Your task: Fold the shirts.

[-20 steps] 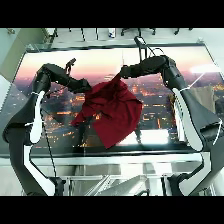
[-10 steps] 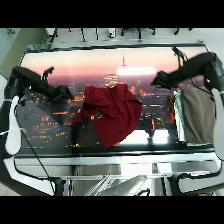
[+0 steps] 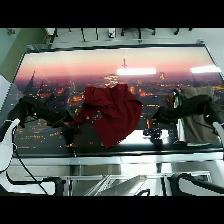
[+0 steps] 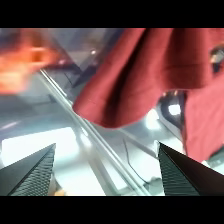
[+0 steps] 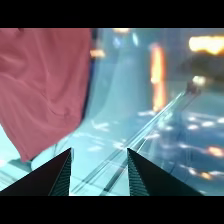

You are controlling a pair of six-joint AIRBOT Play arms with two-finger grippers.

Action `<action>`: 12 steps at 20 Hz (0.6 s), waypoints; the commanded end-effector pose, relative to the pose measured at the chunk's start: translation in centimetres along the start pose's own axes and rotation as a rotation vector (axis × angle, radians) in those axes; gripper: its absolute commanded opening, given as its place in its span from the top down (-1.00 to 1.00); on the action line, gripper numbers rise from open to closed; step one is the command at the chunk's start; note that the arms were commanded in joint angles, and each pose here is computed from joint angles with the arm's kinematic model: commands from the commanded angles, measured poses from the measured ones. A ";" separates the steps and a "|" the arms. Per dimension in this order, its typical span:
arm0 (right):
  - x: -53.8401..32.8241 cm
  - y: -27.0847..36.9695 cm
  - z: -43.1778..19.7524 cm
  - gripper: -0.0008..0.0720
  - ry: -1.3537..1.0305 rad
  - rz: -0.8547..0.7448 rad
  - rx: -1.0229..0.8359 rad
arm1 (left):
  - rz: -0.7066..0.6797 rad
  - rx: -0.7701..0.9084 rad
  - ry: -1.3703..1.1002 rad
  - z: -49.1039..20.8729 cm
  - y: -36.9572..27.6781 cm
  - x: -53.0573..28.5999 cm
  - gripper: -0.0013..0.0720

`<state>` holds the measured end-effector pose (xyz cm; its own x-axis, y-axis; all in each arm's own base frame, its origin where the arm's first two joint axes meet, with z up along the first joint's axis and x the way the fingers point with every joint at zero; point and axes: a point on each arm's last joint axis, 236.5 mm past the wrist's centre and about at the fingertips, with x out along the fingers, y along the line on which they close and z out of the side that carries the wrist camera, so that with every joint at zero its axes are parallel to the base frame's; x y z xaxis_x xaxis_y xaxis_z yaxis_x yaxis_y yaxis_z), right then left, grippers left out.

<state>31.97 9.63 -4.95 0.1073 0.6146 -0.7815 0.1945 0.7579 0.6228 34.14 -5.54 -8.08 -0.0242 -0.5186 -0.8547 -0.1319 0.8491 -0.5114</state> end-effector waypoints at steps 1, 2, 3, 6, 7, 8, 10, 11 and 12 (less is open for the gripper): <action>3.4 -0.1 -2.3 -0.08 0.040 -0.004 -0.006 | 0.032 0.016 -0.065 1.1 0.4 1.1 -0.90; 4.2 0.3 -2.4 -0.08 0.045 -0.012 -0.022 | 0.038 0.023 -0.086 1.7 0.3 1.3 -0.90; 5.0 0.7 -2.6 -0.08 0.049 -0.016 -0.040 | 0.045 0.031 -0.099 2.1 0.2 1.6 -0.90; 7.1 1.2 -3.2 -0.08 0.072 -0.038 -0.060 | 0.049 0.052 -0.079 2.6 -0.4 3.0 -0.90; 7.8 1.1 -3.4 -0.08 0.082 -0.046 -0.050 | 0.044 0.061 -0.048 2.5 -0.7 3.7 -0.90; 8.4 1.1 -3.6 -0.08 0.093 -0.047 -0.046 | 0.037 0.072 -0.004 2.1 -1.2 4.4 -0.58; 9.3 1.4 -3.9 -0.08 0.107 -0.034 -0.028 | 0.026 0.099 0.074 1.3 -2.0 5.3 0.45; 9.6 1.4 -3.8 -0.08 0.103 -0.031 -0.022 | 0.022 0.112 0.088 1.3 -2.4 5.2 0.76; 9.8 1.5 -3.5 -0.08 0.091 -0.030 -0.018 | 0.020 0.127 0.085 1.7 -2.9 5.0 0.93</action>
<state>29.46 16.83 -10.64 -0.0020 0.6122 -0.7907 0.1648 0.7801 0.6036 36.16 -9.23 -11.24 -0.0573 -0.4941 -0.8675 -0.0370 0.8694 -0.4928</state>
